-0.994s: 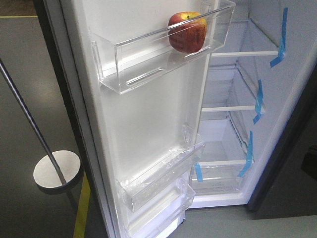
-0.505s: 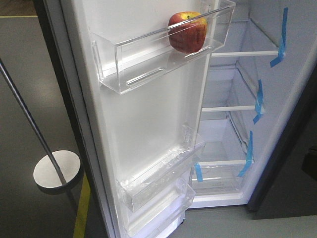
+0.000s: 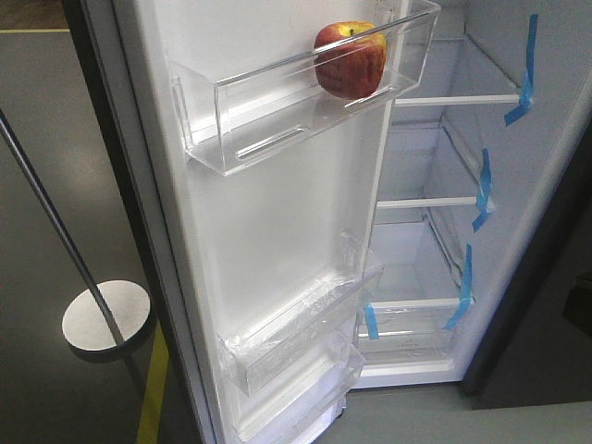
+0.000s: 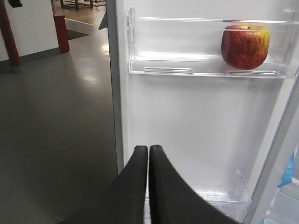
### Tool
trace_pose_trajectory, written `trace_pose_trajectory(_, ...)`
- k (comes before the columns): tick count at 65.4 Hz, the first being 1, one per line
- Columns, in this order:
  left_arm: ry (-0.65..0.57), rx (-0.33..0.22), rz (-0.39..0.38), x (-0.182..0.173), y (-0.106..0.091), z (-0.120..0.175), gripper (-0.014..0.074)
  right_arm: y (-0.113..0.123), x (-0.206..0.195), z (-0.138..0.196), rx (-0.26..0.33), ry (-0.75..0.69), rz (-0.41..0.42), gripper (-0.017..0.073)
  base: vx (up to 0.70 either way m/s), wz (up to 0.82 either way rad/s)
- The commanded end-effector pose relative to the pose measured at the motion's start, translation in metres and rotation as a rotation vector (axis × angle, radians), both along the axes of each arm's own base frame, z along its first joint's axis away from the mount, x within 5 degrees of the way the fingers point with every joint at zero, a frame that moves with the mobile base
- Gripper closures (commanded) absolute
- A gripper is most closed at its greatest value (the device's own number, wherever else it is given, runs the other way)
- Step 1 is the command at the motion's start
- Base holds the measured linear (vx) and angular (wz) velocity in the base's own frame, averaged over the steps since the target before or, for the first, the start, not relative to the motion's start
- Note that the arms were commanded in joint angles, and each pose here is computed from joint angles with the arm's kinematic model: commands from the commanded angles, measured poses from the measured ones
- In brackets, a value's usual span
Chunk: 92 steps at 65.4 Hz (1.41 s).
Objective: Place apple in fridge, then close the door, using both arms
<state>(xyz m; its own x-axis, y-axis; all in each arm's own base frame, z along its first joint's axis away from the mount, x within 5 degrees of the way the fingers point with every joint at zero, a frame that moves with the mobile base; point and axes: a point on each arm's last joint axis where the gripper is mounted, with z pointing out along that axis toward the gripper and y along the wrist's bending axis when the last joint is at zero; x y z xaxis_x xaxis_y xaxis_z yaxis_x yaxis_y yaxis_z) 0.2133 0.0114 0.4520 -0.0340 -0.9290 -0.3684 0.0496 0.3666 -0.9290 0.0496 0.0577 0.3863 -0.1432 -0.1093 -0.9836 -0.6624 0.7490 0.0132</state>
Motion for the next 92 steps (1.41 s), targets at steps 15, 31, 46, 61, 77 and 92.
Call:
trace_pose_trajectory(15,0.038,-0.065,-0.165,0.076,-0.005,0.004,0.06,0.0,0.001,0.01,0.049,-0.031,-0.01,0.0563,0.0,0.0)
trace_pose_trajectory(31,-0.029,-0.166,-0.431,0.118,-0.02,-0.018,0.06,0.001,0.0,0.008,0.04,-0.016,0.007,0.0563,0.0,0.0)
trace_pose_trajectory(46,0.009,-0.17,-0.63,0.144,-0.03,-0.041,0.0597,0.002,-0.001,0.007,0.033,-0.006,0.019,0.0563,0.0,0.0)
trace_pose_trajectory(61,-0.007,-0.127,-0.633,0.157,-0.029,-0.044,0.0556,0.002,-0.001,0.007,0.031,-0.003,0.023,0.0563,0.0,0.0)
trace_pose_trajectory(77,-0.055,-0.107,-0.721,0.165,-0.033,-0.034,0.0415,0.004,-0.003,0.005,0.041,0.029,0.049,0.0563,0.0,0.0)
trace_pose_trajectory(92,-0.13,-0.075,-0.793,0.169,-0.036,-0.013,0.0344,0.004,-0.003,0.006,0.049,0.026,0.047,0.0562,0.0,0.0)
